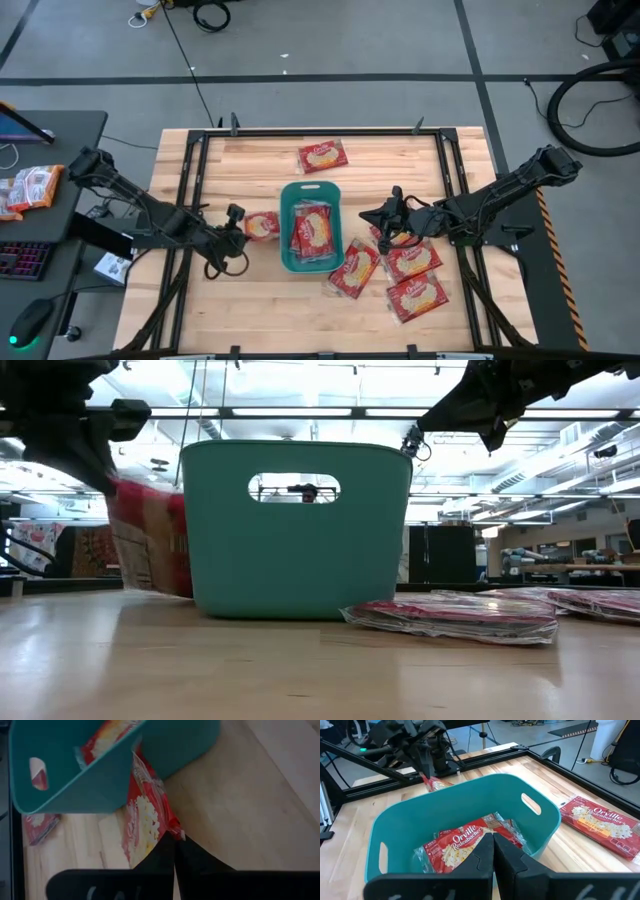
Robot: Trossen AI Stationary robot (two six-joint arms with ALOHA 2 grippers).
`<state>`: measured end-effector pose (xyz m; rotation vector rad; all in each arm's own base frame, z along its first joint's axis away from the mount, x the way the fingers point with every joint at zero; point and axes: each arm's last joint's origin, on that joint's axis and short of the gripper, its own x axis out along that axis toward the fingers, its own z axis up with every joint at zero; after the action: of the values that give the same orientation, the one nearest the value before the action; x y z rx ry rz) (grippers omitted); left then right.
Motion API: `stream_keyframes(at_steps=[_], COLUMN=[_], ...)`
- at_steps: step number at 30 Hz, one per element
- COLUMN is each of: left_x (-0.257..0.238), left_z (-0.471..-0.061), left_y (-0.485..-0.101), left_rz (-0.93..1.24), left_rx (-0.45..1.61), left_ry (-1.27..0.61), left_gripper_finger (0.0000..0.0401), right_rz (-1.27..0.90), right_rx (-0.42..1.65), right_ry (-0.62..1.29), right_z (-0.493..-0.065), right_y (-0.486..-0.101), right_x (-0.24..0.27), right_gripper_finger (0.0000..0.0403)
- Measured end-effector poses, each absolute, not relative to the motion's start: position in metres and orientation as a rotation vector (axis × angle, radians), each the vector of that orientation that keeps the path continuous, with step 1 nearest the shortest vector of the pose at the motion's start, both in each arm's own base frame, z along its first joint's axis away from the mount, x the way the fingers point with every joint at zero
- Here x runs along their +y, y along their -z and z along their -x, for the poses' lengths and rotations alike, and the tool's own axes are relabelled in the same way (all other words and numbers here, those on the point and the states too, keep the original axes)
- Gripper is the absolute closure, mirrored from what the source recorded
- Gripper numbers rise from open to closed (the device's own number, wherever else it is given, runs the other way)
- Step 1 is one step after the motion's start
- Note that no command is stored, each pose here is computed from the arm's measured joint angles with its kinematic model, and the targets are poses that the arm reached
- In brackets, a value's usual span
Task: Sort popcorn bags into baskets
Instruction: Put the red popcorn bag into the green bin
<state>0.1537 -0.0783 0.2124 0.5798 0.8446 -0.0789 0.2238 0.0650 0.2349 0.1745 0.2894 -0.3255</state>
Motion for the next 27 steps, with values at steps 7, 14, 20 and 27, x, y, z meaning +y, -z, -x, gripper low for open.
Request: stream_keyframes(at_steps=[7, 14, 20, 27], left_x=[-0.071, -0.065, -0.061, -0.061], left_z=[-0.149, -0.142, -0.134, -0.135], left_y=[-0.222, -0.233, -0.242, -0.249], left_rz=[-0.537, -0.528, -0.505, -0.530], left_rx=[0.793, 0.727, 0.664, 0.596], left_ry=[0.051, 0.046, 0.034, 0.040], left_gripper_finger=[0.0400, 0.0400, 0.0400, 0.0400], right_rz=[-0.174, -0.174, -0.174, -0.176], right_rx=[0.289, 0.289, 0.289, 0.286], right_ry=[0.325, 0.325, 0.325, 0.325], right_z=[-0.224, -0.224, -0.224, -0.224], right_y=[-0.235, -0.235, -0.235, -0.235], right_x=[0.065, 0.065, 0.065, 0.065], right_gripper_finger=[0.0394, 0.0394, 0.0394, 0.0394])
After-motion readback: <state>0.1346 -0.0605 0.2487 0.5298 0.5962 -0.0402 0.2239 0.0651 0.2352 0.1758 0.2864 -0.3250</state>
